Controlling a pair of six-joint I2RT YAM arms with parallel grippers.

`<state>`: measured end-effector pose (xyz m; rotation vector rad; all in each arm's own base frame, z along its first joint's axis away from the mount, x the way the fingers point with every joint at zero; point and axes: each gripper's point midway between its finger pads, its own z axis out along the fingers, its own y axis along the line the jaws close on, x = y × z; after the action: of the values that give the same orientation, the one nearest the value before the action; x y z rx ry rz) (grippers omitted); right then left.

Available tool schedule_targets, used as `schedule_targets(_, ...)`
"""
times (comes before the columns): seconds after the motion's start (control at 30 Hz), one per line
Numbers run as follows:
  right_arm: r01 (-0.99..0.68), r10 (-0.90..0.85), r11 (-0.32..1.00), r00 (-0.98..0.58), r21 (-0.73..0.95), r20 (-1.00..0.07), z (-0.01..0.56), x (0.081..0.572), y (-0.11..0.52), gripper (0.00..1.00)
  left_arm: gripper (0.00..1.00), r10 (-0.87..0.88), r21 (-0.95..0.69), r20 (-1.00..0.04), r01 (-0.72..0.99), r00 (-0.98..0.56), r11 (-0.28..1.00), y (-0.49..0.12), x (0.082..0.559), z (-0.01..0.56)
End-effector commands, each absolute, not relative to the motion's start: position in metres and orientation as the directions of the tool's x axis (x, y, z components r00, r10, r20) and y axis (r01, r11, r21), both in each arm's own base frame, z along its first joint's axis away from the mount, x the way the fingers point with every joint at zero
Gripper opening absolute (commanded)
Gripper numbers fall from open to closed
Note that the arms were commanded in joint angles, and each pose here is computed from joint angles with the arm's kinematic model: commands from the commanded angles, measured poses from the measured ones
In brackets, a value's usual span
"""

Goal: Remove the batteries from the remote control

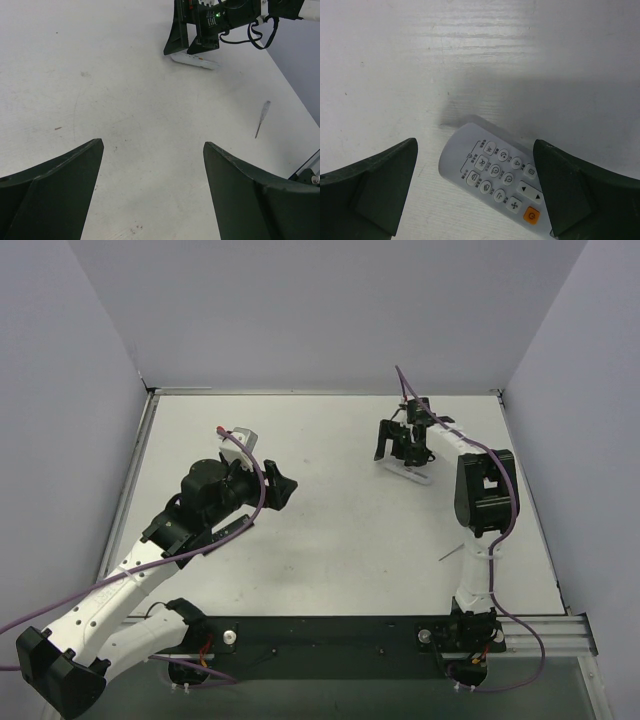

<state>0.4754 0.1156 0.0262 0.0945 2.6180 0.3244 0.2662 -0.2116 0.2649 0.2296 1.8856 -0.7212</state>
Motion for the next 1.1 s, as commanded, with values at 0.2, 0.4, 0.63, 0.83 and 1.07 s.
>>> schedule_targets(0.2, -0.099, 0.061, 0.953, -0.862, 0.285, -0.504, 0.06, 0.453, 0.141, 0.94, 0.92, -0.198, -0.393, -0.894, 0.491, -0.402, 0.778, -0.217, 0.268, 0.277)
schedule_targets(0.4, -0.112, 0.029, 0.955, -0.886, 0.276, -0.463, 0.055, 0.421, 0.149, 0.94, 0.92, -0.197, -0.398, -0.892, 0.497, -0.407, 0.771, -0.219, 0.267, 0.277)
schedule_targets(0.63, -0.146, -0.016, 0.95, -0.905, 0.275, -0.426, 0.055, 0.38, 0.159, 0.93, 0.92, -0.198, -0.408, -0.886, 0.504, -0.418, 0.761, -0.222, 0.267, 0.276)
schedule_targets(0.83, -0.107, 0.024, 0.959, -0.892, 0.264, -0.451, 0.075, 0.356, 0.162, 0.91, 0.92, -0.203, -0.415, -0.883, 0.503, -0.422, 0.758, -0.222, 0.267, 0.275)
schedule_targets(1.07, 0.315, 0.312, 0.945, -0.792, 0.086, -0.525, 0.088, 0.354, 0.101, 0.84, 0.92, -0.199, -0.42, -0.878, 0.502, -0.435, 0.756, -0.224, 0.268, 0.271)
